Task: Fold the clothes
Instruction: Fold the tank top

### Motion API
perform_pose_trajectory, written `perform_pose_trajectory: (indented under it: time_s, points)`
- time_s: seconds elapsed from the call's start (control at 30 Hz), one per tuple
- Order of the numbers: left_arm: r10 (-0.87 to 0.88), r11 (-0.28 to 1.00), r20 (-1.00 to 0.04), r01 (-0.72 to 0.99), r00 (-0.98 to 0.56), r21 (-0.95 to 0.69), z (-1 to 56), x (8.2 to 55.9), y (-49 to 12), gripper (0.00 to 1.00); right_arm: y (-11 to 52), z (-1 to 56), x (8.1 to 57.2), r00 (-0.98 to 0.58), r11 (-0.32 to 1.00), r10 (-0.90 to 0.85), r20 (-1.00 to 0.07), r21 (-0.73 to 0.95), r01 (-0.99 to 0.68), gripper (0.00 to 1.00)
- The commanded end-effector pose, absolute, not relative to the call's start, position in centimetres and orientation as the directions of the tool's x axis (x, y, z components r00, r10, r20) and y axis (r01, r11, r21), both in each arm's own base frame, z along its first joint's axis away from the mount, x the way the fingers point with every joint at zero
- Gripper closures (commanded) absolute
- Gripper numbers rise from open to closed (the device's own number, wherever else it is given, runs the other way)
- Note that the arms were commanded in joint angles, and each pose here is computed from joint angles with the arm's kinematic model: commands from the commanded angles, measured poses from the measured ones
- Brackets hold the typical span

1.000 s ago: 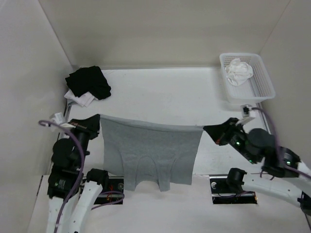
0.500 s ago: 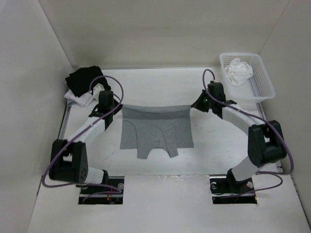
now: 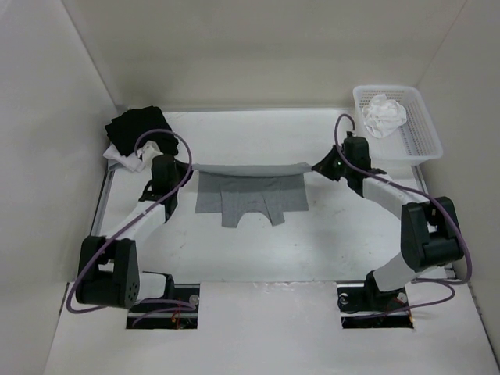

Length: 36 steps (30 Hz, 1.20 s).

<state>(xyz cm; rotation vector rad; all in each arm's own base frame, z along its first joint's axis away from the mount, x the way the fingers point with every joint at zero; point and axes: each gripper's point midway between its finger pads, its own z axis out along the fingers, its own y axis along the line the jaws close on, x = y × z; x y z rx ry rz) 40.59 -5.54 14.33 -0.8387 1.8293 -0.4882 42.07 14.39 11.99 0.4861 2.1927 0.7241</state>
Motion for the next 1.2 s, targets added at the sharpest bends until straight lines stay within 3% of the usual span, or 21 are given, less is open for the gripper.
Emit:
perform_pose_trajectory:
  time_s: [0.0, 0.43, 0.97, 1.07, 1.17]
  points:
    - [-0.767, 0.640, -0.617, -0.268, -0.175, -0.720, 15.8, 39.0, -5.2, 1.00, 14.0, 14.5, 41.2, -0.558, 0.745, 0.575, -0.598, 0.664, 0.056, 0.97]
    - [-0.734, 0.678, -0.619, -0.253, -0.280, -0.690, 11.6, 30.3, -5.7, 1.00, 13.9, 9.6, 32.8, -0.603, 0.771, 0.550, -0.577, 0.629, 0.101, 0.97]
    - [-0.723, 0.691, -0.585, -0.360, -0.368, -0.627, 5.0, 26.8, -4.6, 0.98, 14.7, 4.3, 28.7, -0.664, 0.798, 0.528, -0.530, 0.576, 0.175, 0.96]
    - [-0.738, 0.675, -0.570, -0.405, -0.362, -0.617, 4.1, 26.4, -3.7, 0.94, 14.9, 3.6, 28.0, -0.676, 0.799, 0.527, -0.515, 0.571, 0.187, 0.89]
    - [-0.749, 0.662, -0.569, -0.401, -0.339, -0.633, 5.1, 26.5, -3.4, 0.82, 15.1, 4.4, 27.6, -0.671, 0.794, 0.529, -0.519, 0.582, 0.176, 0.72]
